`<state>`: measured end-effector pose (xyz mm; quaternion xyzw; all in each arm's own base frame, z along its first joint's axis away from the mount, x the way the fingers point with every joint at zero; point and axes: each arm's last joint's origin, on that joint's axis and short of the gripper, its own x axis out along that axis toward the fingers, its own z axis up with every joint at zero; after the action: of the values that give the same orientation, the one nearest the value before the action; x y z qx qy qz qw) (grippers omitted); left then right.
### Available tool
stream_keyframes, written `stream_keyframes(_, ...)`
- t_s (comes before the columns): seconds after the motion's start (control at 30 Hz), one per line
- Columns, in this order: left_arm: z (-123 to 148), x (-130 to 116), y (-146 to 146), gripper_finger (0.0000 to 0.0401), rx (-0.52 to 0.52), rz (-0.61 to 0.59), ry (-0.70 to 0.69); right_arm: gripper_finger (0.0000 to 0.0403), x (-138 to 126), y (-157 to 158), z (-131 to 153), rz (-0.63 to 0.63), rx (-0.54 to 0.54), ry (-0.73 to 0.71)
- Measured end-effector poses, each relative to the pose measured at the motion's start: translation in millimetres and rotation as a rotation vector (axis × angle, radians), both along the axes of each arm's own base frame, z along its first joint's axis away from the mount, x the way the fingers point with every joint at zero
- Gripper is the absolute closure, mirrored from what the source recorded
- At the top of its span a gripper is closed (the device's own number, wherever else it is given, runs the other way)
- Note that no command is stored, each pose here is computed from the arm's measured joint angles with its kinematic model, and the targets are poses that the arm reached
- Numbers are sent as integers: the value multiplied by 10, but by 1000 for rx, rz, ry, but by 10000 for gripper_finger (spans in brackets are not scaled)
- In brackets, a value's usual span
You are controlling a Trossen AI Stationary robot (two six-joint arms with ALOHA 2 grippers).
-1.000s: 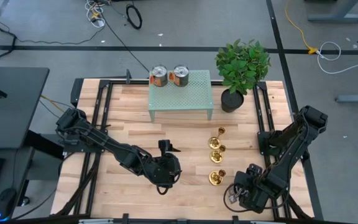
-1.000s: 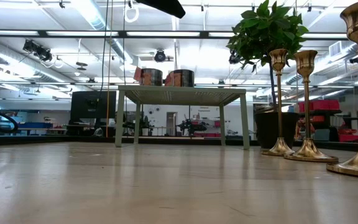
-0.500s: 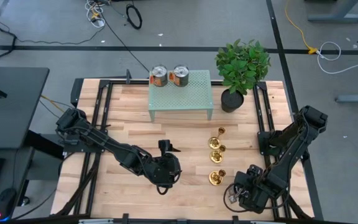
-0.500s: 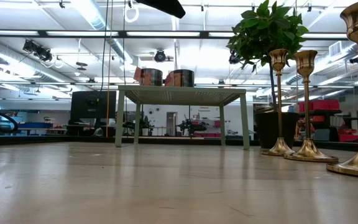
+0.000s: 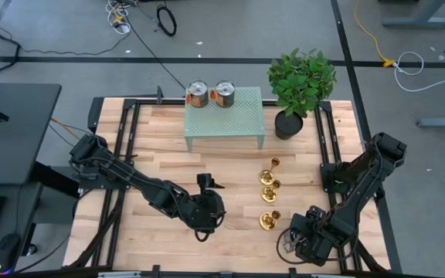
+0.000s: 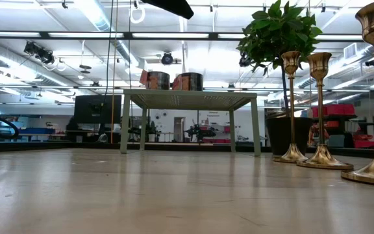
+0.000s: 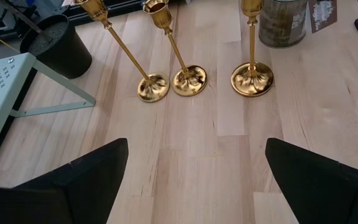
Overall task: Pick & Place candle stick holders
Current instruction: Put the silver scented candle on the shelf aligned with the other silver scented candles
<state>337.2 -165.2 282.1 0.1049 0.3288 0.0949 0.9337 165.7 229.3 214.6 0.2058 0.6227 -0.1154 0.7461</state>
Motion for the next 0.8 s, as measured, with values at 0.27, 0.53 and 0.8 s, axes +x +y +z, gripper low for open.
stream_keyframes(0.27, 0, 0, 0, 11, 0, 0, 0, 3, -40, -48, -214, -30, 16, 22)
stream_keyframes(0.53, 0, 0, 0, 11, 0, 0, 0, 3, -44, -68, -273, -33, -1, -6)
stream_keyframes(0.8, 0, 0, 0, 11, 0, 0, 0, 3, -33, -78, -271, -25, -35, -48)
